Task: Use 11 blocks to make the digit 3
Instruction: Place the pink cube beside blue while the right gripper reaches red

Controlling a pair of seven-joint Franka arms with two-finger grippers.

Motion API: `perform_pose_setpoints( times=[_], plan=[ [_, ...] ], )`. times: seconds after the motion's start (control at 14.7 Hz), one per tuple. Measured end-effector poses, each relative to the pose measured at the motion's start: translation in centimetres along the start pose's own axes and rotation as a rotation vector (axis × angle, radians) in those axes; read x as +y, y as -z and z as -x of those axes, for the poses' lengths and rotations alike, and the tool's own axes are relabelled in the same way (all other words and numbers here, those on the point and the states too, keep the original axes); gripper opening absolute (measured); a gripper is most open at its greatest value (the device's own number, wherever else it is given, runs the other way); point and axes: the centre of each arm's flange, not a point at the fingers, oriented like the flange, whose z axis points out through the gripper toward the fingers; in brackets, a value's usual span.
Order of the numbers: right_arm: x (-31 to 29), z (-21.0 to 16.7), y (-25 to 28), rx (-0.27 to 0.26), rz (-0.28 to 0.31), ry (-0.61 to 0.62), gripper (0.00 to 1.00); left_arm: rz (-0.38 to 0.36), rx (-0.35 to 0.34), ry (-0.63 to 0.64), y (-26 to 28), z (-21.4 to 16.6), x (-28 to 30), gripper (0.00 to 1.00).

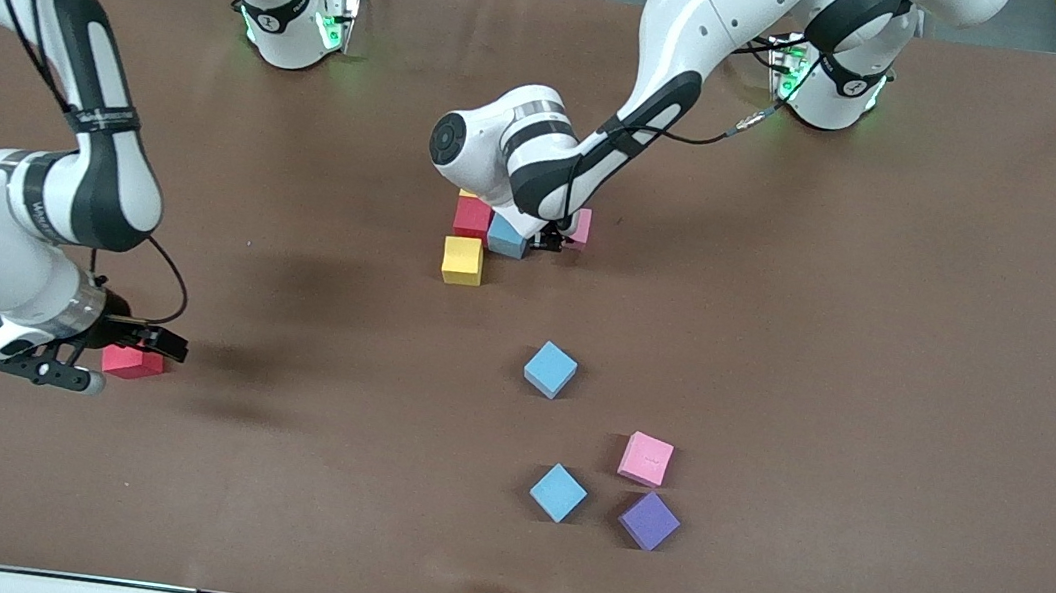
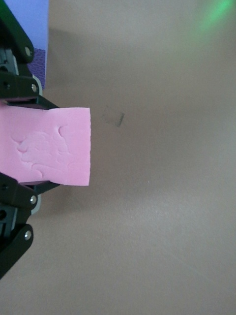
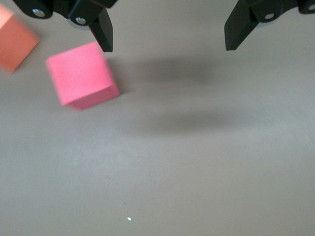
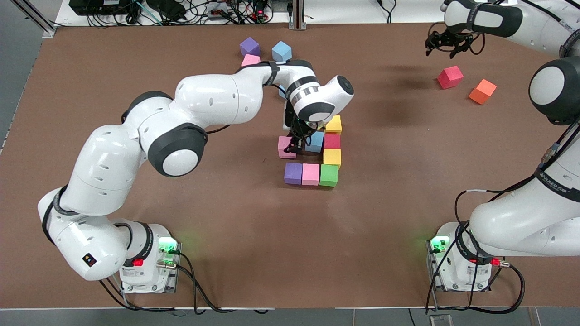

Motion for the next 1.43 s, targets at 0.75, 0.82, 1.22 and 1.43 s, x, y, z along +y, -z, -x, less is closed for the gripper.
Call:
perform_pose_setpoints(
  times=[0.75,0.82,1.22,1.43],
  plan=[
    [4.2,-1.6,-2.7,-0.008,0.017,0.374,1.0,0.122,0.047,0.064,0.3,-0.3,1.7,0.04],
    [4.3,-1.8,-2.9,-0.008,0.016,0.399,1.0,0.13,0.037,0.067,0.7,-0.4,1.9,0.04],
    [5.6,-2.8,-3.0,0.005,0.029,0.557,1.0,0.187,0.005,0.066,2.1,1.2,0.7,0.04],
    [5.9,-2.8,-3.0,0.0,0.042,0.576,1.0,0.195,0.004,0.058,2.2,1.7,0.2,0.04]
  ],
)
